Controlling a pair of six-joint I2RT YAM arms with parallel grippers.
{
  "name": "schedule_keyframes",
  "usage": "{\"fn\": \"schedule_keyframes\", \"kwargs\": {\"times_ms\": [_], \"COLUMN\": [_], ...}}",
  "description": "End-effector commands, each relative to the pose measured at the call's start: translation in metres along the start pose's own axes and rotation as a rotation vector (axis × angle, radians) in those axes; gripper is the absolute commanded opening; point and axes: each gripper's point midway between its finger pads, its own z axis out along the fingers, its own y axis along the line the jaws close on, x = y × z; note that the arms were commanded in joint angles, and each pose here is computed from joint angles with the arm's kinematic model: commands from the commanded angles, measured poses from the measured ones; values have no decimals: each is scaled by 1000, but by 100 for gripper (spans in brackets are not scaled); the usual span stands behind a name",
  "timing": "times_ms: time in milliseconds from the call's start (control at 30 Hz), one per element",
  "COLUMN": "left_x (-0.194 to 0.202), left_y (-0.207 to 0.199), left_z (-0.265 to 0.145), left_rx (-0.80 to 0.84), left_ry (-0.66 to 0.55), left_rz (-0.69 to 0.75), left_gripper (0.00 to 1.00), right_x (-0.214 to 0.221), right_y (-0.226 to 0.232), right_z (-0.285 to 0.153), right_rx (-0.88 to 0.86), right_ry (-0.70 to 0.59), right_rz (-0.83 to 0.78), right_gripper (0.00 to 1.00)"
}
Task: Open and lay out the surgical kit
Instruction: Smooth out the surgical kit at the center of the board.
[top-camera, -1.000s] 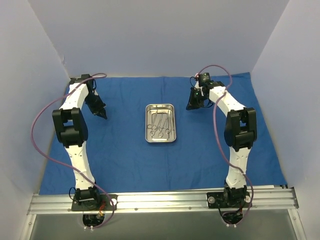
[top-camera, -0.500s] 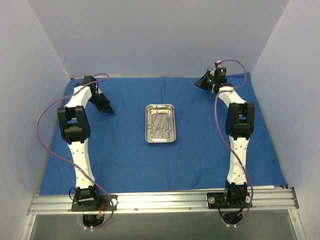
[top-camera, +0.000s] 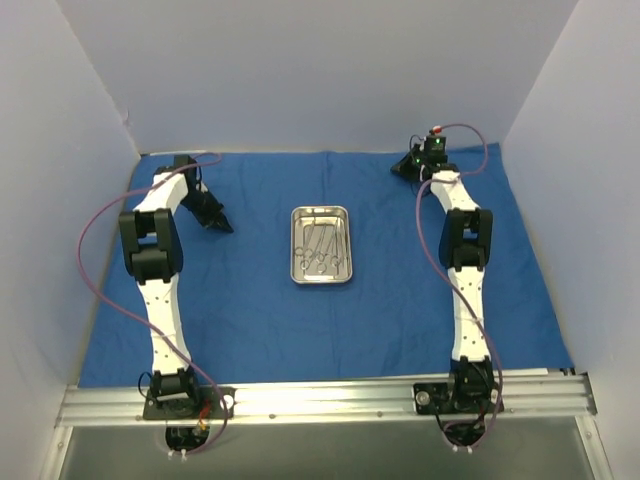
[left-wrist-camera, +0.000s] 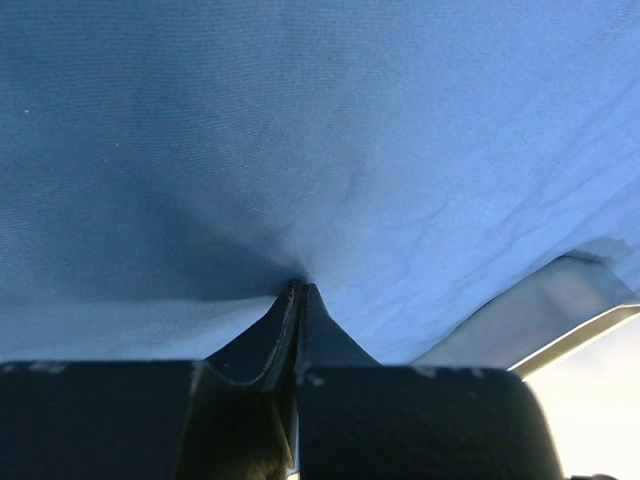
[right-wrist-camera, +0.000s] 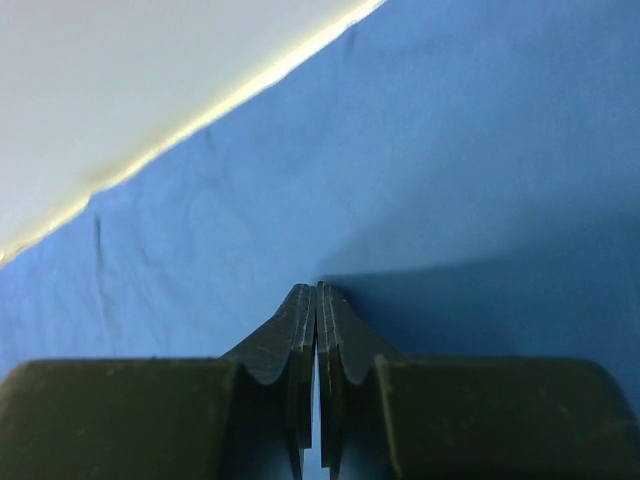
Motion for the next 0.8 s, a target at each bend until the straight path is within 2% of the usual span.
{"fn": "schedule_keyframes", "kwargs": {"times_ms": [0,33,100,133,300,400,500,600,700,767], "left_x": [-5,-8,-12,-14,-19,-28,-31,-29,-25,-23], "left_y": [12,14,17,20,24,12,-6,-19,-25,-26], "left_z": [19,19,24,25,26,9,-13,-29,-35,-35], "left_rx": [-50,-51,-52,-54,-64,-34,10,38,44,43], "left_ry": [14,15,18,21,33,-11,-60,-70,-68,-62], "left_rz": [-19,-26,-34,-40,-17,15,48,60,66,69], "left_gripper": [2,2,2,2,2,2,2,2,2,2], "right_x": [6,-2,-13,-9,-22,-53,-99,-118,-93,-61], "right_y": [-37,-59,-64,-83,-71,-25,34,61,54,38], "right_z": [12,14,17,23,27,10,-35,-68,-77,-75], "right_rx": [162,183,189,220,124,-11,-120,-155,-107,-47], "right_ry": [-17,-33,-67,-62,-85,-133,-213,-239,-142,-41], "right_rz": [44,79,104,119,139,79,-10,-39,-18,-15], "right_gripper": [0,0,0,0,0,0,0,0,0,0]}}
